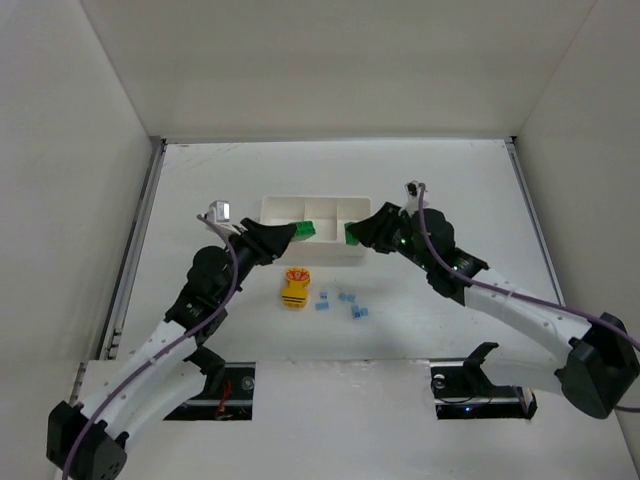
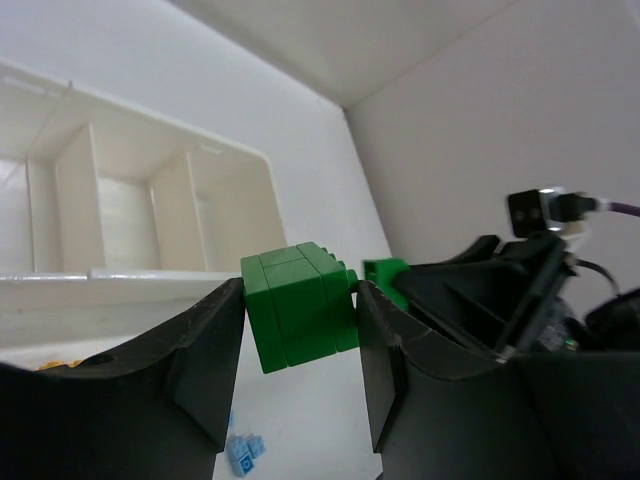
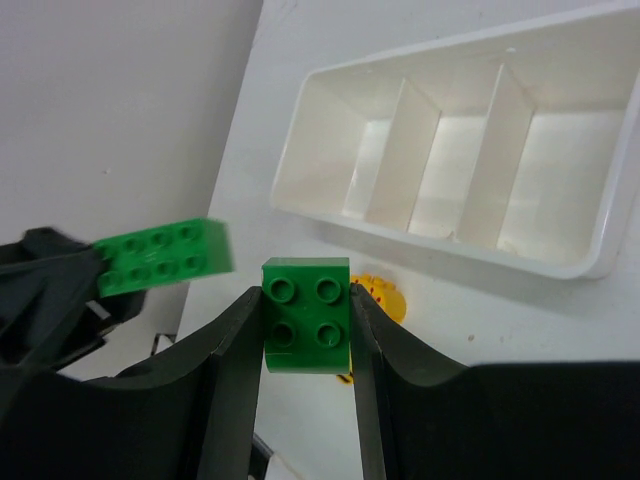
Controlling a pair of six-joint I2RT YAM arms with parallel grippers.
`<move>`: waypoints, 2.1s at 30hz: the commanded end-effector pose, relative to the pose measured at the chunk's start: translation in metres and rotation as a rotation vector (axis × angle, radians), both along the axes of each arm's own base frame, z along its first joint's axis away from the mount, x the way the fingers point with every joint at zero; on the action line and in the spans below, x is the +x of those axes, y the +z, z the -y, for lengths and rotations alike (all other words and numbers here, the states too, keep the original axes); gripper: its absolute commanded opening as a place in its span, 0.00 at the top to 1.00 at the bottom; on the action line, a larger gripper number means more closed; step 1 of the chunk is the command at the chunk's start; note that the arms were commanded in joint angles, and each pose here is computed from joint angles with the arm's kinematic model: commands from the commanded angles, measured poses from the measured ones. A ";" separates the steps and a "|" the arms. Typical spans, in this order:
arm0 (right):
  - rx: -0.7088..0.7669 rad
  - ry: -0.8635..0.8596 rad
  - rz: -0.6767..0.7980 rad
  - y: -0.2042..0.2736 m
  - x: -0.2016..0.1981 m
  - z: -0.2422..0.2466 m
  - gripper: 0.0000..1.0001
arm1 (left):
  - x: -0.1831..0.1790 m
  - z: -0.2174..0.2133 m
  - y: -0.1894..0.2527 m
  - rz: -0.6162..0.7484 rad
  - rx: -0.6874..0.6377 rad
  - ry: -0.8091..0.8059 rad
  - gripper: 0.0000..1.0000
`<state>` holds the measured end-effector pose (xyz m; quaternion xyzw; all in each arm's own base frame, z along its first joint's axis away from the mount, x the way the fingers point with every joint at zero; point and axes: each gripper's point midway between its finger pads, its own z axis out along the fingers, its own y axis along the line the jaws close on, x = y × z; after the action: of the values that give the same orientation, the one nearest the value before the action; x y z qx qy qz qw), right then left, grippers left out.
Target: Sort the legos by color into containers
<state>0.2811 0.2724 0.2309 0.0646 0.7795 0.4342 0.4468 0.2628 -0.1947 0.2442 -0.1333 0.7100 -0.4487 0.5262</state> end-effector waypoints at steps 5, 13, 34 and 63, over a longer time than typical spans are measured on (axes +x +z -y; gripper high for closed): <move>-0.155 -0.042 0.056 -0.010 0.060 -0.035 0.72 | -0.006 -0.040 0.030 0.068 -0.015 0.108 0.84; -0.268 -0.059 0.023 -0.048 0.105 -0.062 0.71 | -0.004 -0.041 -0.005 -0.029 -0.030 0.100 0.84; -0.376 0.201 0.342 -0.010 0.026 -0.041 0.45 | -0.035 -0.005 -0.030 -0.367 -0.144 -0.169 0.83; -0.249 0.766 0.505 -0.004 -0.127 -0.069 0.17 | -0.108 0.045 -0.016 -0.474 -0.193 -0.632 0.83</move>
<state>0.1570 0.3369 0.2256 -0.3842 0.6684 0.4617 0.4388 0.1539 -0.2341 0.1998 -0.0884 0.7940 -0.5825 0.1497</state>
